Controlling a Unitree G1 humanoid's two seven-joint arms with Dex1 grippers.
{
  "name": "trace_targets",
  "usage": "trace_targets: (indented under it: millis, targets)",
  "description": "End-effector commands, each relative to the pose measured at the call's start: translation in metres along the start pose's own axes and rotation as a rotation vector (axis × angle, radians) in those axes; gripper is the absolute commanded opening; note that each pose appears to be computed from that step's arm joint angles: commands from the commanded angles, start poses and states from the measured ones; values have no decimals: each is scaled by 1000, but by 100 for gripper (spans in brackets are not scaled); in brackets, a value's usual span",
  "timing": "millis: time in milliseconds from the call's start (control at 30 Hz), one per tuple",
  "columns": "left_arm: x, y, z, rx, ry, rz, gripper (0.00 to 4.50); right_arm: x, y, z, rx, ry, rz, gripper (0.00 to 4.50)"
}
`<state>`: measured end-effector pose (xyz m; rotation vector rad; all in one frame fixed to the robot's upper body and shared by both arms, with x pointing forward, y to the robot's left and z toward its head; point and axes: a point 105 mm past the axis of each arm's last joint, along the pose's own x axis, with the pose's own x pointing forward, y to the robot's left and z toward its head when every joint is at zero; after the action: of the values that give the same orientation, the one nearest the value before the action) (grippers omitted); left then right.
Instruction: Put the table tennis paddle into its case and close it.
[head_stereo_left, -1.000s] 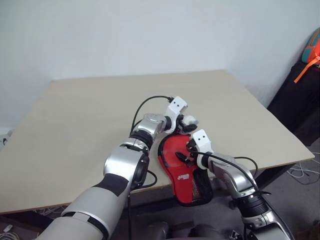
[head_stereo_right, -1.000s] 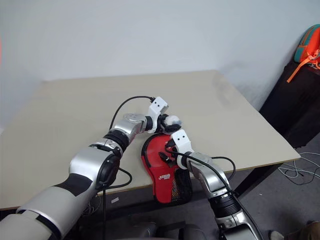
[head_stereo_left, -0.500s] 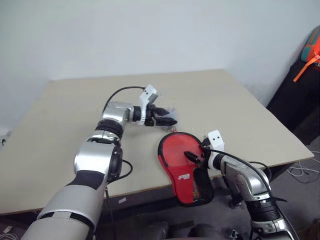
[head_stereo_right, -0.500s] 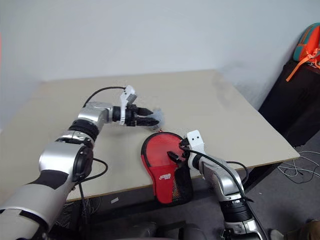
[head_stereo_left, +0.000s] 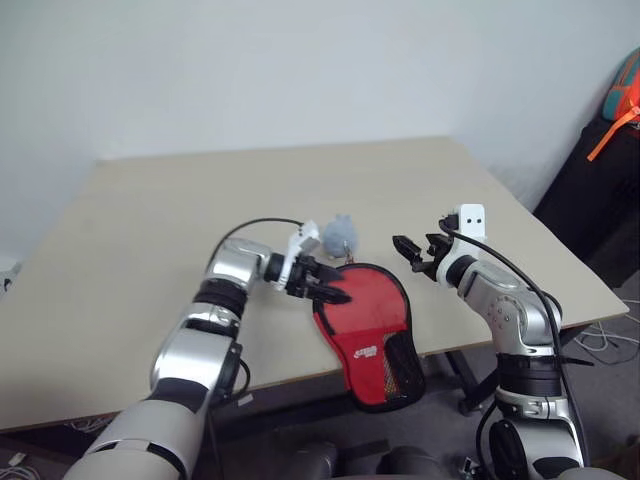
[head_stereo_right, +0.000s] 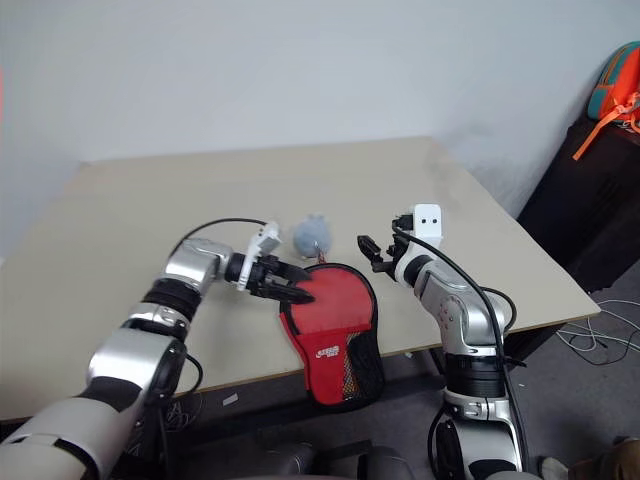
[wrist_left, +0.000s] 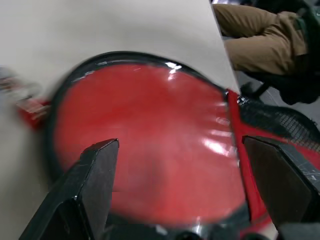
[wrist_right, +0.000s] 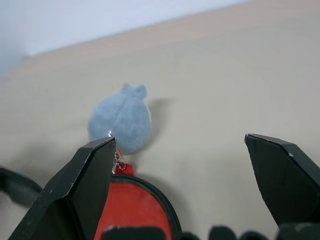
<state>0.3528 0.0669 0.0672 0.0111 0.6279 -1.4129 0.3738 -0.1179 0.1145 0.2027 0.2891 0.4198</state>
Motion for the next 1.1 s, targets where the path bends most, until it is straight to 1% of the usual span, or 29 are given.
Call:
trace_targets:
  millis: [33, 100, 200, 333, 400, 467, 533, 567, 667, 800, 900, 1000, 1100]
  targets:
    - [16, -6, 14, 24, -29, 19, 417, 4, -2, 16, -40, -29, -12, 450]
    - [27, -4, -1, 52, 45, 64, 417, 7, -4, 15, -49, -12, -30, 450]
    - [35, 1, -21, 88, 135, 136, 417, 9, -3, 19, -60, -15, -27, 450]
    - [34, -3, -50, 156, 273, 138, 417, 17, 7, 32, -55, -25, 25, 450]
    - [30, -6, -60, 181, 322, 129, 417, 22, 14, 41, -51, -34, 63, 450]
    - [25, -10, -70, 145, 344, 113, 417, 31, 22, 54, -41, -50, 105, 450]
    - [19, -14, -75, 108, 346, 97, 417, 38, 24, 62, -34, -51, 117, 450]
    - [18, -16, -76, 101, 348, 93, 417, 40, 23, 63, -33, -50, 118, 450]
    - [2, -7, -92, 96, 388, 171, 417, 54, 18, 62, 17, -5, 111, 450]
    - [-3, -5, -97, 60, 370, 208, 417, 70, 22, 49, 66, 69, 132, 450]
    - [-2, -9, -96, 21, 319, 184, 417, 79, 29, 27, 77, 145, 158, 450]
    - [-3, -10, -98, 33, 289, 177, 417, 81, 20, -2, -18, 240, 96, 450]
    - [-5, -4, -104, 48, 297, 206, 417, 75, 22, -19, -27, 283, 126, 450]
